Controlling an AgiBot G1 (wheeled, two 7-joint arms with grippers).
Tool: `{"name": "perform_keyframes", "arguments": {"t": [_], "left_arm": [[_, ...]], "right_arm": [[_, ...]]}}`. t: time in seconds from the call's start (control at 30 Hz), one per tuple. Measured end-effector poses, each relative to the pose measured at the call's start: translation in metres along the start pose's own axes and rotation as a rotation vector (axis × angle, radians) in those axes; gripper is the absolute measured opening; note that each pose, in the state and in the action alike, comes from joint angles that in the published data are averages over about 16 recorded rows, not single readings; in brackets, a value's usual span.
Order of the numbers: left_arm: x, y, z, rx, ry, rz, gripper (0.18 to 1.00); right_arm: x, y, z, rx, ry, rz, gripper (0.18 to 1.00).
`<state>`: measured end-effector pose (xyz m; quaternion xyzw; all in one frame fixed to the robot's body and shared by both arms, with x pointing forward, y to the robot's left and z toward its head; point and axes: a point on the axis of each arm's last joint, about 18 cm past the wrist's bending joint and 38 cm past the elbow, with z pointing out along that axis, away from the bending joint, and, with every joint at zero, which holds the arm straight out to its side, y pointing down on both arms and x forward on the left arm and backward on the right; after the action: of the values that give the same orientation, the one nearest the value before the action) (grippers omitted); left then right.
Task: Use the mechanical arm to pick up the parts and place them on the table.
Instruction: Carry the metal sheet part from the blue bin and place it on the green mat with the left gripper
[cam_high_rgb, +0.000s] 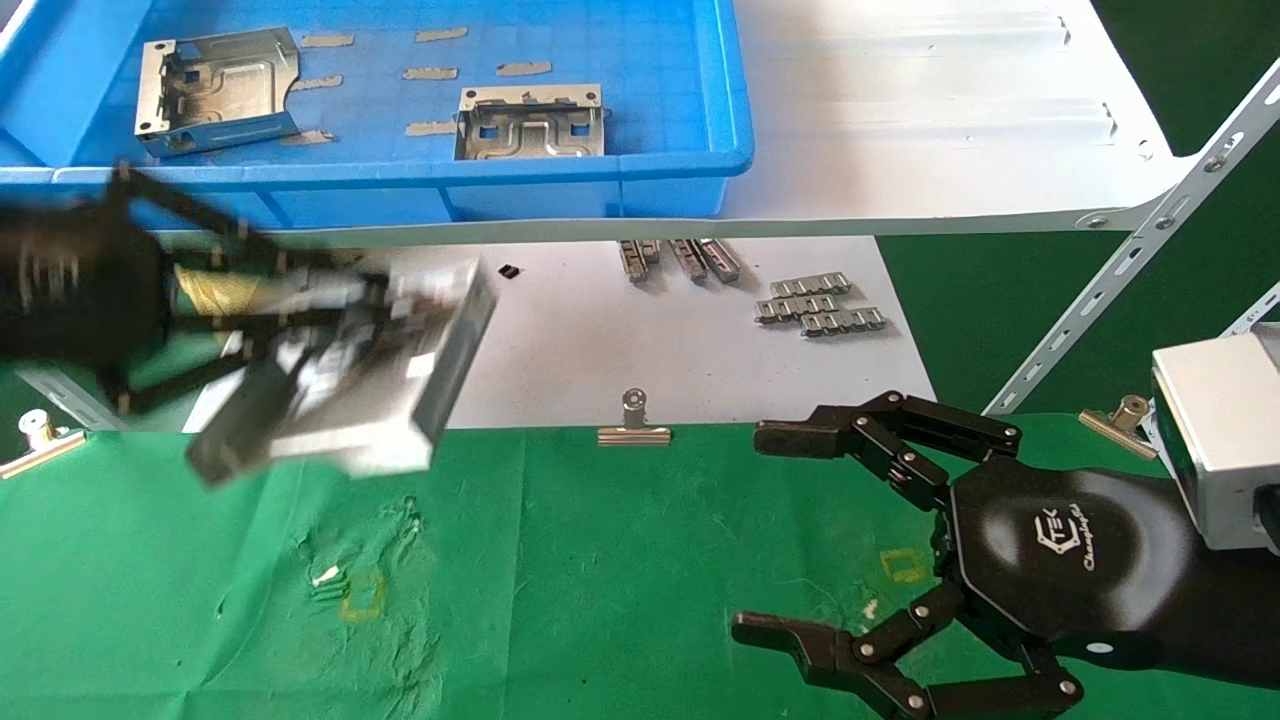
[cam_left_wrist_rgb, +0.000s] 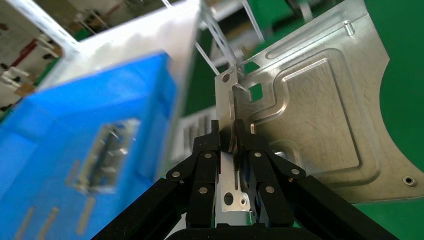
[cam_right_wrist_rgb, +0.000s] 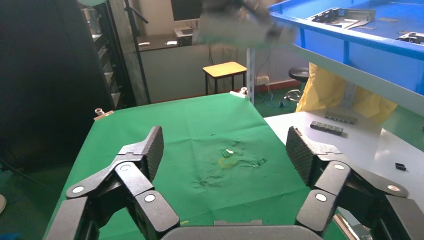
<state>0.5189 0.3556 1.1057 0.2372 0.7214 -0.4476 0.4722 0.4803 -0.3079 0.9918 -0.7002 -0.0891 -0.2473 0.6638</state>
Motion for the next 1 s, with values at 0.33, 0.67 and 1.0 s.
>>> {"name": "perform_keyframes", "arguments": {"t": [0.33,0.67,1.0], "left_arm": [[0.038,0.058,0.010,-0.176,0.139,0.123,0.235],[0.061,0.107,0.025,-0.293,0.197,0.107,0.234],[0.086,0.134,0.030,-0.347,0.201,0.055,0.234]], "right_arm": [[0.000,0.000,0.000,0.000,0.000,0.000,0.962],[0.000,0.000,0.000,0.000,0.000,0.000,0.999],[0.000,0.000,0.000,0.000,0.000,0.000,1.001]]}}
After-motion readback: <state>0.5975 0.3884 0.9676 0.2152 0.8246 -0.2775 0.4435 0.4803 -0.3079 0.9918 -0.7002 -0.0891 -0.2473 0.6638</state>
